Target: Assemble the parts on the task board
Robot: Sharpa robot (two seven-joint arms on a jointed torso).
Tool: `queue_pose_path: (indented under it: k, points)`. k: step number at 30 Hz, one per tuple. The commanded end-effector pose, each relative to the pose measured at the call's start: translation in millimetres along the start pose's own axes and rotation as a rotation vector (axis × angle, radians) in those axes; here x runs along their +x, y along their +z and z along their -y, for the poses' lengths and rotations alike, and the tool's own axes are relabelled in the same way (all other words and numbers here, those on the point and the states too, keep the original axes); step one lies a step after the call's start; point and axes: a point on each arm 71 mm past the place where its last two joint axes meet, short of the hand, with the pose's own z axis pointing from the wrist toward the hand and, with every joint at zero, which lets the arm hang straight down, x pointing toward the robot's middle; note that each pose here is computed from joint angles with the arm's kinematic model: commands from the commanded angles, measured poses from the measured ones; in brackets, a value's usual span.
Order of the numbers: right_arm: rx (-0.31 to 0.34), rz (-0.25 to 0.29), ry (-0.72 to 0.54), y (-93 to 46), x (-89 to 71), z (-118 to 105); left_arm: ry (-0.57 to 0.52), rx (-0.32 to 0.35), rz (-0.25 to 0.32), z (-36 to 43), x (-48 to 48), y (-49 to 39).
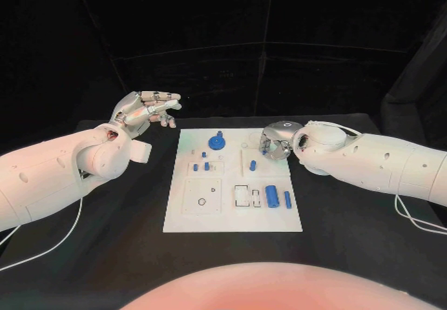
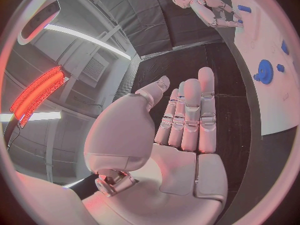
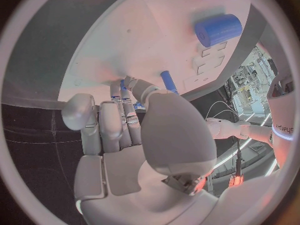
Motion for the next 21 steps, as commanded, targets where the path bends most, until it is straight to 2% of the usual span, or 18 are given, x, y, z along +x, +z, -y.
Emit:
queue_pose_path:
  k: [1,11,21]
  points:
    - [0.000,-0.031,-0.008,0.4,1.1,-0.3,-0.011,0.015,-0.002,2.1,0.2,0.3]
    - [-0.004,-0.041,-0.008,2.1,1.8,-3.1,-0.009,0.015,0.002,2.1,-1.0,0.0]
    - [0.016,0.062,0.004,-0.1,-5.4,-2.1,-0.006,0.013,0.008,1.9,-3.5,-0.4]
